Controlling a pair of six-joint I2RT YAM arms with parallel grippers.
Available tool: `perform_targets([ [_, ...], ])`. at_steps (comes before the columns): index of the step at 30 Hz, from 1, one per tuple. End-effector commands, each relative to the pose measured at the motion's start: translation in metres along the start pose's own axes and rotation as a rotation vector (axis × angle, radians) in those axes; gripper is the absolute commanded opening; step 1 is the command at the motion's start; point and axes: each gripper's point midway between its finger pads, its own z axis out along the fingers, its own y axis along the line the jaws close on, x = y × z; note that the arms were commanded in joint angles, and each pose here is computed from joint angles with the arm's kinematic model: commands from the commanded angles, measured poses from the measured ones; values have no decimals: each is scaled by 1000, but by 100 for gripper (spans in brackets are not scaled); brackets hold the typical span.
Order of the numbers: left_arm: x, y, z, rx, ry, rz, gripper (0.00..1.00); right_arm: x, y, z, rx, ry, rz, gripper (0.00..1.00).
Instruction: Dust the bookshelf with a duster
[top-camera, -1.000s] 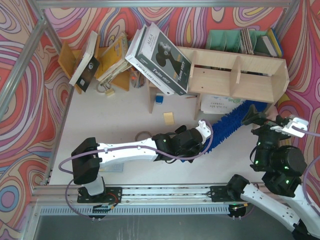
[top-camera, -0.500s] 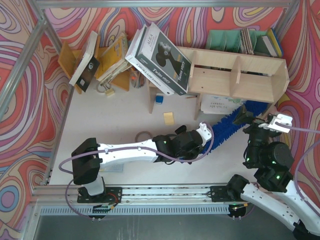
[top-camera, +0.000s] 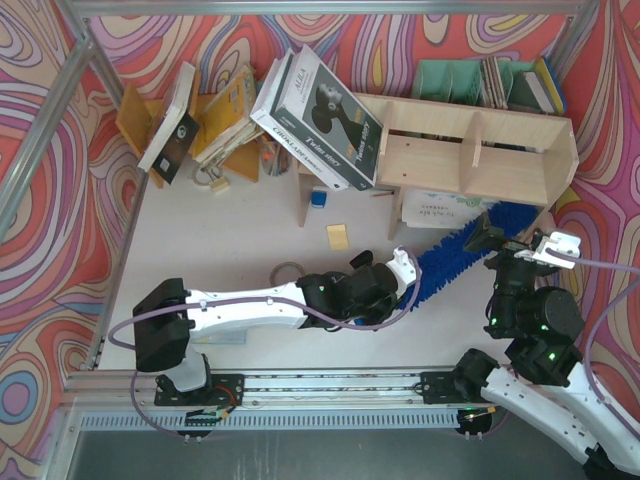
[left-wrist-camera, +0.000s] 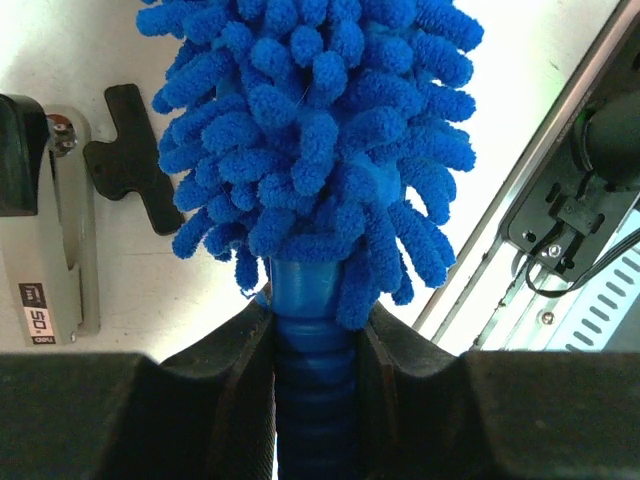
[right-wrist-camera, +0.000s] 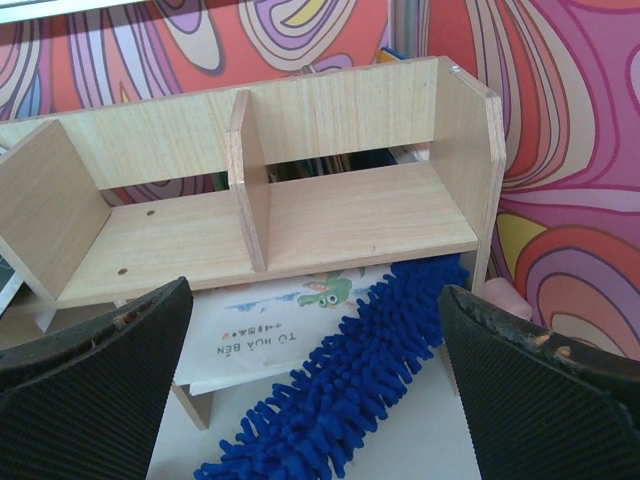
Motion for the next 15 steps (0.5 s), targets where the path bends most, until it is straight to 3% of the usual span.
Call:
perform_targets([
  [1, -10, -23, 5, 105, -29, 49, 0, -5, -1, 1, 2, -16, 3, 99],
  [5, 0, -12, 8, 38, 12, 49, 0, -5, -1, 1, 0, -19, 5, 99],
  [15, -53, 19, -20, -114, -197, 6, 0, -4, 0, 2, 0, -19, -6, 99],
])
